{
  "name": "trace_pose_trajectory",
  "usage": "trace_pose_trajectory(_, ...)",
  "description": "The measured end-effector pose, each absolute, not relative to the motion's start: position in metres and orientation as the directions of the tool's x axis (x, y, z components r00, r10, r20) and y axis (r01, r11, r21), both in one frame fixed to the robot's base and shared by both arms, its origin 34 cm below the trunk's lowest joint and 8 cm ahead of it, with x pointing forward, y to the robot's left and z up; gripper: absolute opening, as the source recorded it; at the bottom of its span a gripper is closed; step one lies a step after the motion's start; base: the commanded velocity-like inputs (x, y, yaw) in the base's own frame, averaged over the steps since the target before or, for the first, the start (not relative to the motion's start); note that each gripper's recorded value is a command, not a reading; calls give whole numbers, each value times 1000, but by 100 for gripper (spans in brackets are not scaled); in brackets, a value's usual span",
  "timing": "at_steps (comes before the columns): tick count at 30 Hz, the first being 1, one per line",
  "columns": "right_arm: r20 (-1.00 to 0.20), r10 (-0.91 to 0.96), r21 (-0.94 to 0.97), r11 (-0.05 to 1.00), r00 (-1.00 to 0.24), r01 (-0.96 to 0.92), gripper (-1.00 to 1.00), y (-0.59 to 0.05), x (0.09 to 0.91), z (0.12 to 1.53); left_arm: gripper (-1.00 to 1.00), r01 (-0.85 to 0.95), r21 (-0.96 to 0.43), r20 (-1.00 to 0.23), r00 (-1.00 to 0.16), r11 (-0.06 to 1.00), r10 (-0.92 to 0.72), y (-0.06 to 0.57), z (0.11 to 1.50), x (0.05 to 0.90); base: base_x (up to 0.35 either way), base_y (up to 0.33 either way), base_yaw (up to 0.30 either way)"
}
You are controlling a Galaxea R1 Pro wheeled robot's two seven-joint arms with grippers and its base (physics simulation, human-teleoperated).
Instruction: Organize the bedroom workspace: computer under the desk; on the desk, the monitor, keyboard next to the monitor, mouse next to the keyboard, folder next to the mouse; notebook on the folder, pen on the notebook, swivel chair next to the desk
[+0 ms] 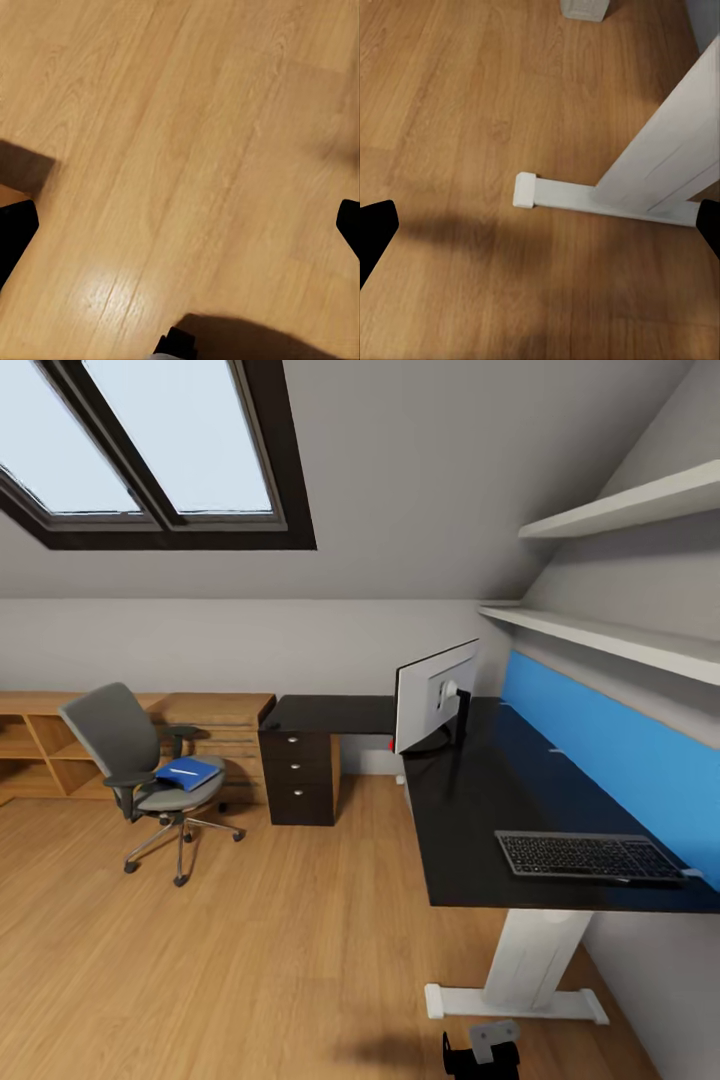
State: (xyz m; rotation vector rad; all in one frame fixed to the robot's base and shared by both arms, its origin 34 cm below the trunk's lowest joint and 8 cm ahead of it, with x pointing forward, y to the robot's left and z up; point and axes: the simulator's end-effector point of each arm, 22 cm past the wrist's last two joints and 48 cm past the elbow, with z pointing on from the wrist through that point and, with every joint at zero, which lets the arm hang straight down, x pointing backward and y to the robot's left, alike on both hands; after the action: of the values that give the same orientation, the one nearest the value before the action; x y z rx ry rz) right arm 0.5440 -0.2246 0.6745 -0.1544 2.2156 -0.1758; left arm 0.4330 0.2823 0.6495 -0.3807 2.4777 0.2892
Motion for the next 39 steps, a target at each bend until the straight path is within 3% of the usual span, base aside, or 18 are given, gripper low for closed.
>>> trace_pose_trajectory(8,-778,-174,-182,982,-603,-48,100,-225,542,684,100,-343,111,-624,-755,933,-203,284,663,436,-1,-2,0)
trace_pose_trajectory(21,-778,-174,-181,982,-604,-49,100,-225,539,698,100,-344,111,-624,-754,932,-204,284,677,433,-242,0,0)
trace_pose_trajectory(39,-777,-174,-182,982,-605,-49,100,-225,533,715,100,-344,115,-617,-760,932,-204,284,692,424,-19,0,0)
